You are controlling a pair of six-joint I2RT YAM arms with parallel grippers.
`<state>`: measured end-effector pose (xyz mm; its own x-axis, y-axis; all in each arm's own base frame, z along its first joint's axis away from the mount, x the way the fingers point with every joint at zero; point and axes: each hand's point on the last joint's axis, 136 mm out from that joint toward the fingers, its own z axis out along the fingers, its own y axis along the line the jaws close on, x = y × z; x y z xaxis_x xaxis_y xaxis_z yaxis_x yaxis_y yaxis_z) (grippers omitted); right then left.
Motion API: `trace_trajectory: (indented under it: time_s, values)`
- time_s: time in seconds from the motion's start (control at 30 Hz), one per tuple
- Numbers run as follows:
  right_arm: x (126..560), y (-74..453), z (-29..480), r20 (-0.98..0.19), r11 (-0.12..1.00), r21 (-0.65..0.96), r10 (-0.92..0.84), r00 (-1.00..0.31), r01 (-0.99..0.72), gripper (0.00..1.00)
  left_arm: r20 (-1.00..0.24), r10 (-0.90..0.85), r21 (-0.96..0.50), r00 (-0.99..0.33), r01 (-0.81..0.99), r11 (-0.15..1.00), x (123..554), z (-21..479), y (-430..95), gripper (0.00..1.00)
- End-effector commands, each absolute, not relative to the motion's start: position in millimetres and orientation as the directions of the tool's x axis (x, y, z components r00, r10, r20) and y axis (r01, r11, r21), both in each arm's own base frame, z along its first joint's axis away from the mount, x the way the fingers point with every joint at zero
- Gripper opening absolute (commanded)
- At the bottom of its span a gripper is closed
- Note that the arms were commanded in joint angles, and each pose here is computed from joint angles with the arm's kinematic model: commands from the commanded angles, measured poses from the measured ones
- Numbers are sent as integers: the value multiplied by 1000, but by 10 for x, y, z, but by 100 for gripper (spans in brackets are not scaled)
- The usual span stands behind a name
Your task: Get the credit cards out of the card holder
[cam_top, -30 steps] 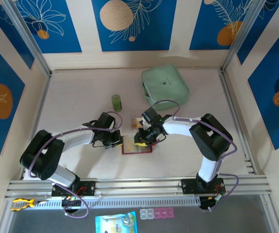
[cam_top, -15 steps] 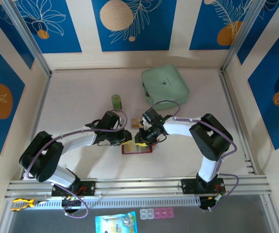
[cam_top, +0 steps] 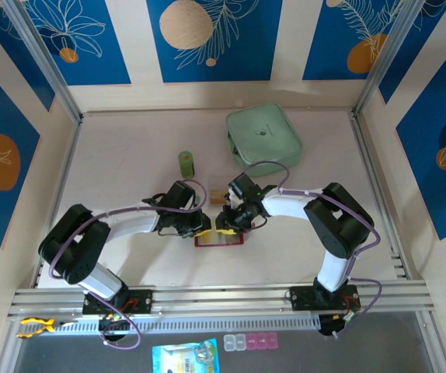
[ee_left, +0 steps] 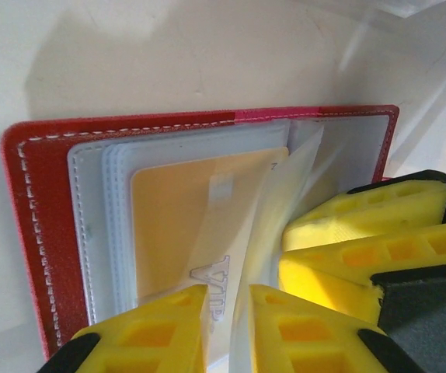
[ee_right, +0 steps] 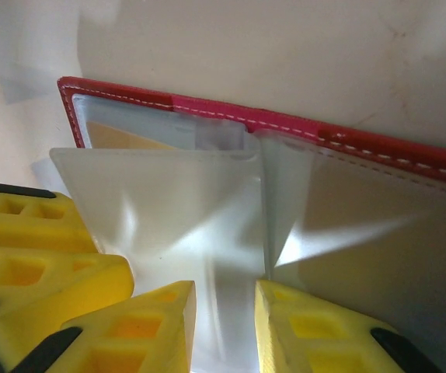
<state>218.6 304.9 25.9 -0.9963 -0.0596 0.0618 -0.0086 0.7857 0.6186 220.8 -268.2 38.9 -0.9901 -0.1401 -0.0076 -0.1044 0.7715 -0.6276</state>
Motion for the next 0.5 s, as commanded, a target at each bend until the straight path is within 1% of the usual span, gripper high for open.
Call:
trace_trajectory:
  time_s: [0.0,0.47]
  values:
    - [2144,3027,300,62,778,629,-60,-996,-8,28,0,-128,-648,-992,-98,755,2217,461,-2776,18]
    - [2240,2900,601,-31,779,626,-13,-999,-29,29,-4,-98,-667,-995,-70,742,2220,670,-2874,19]
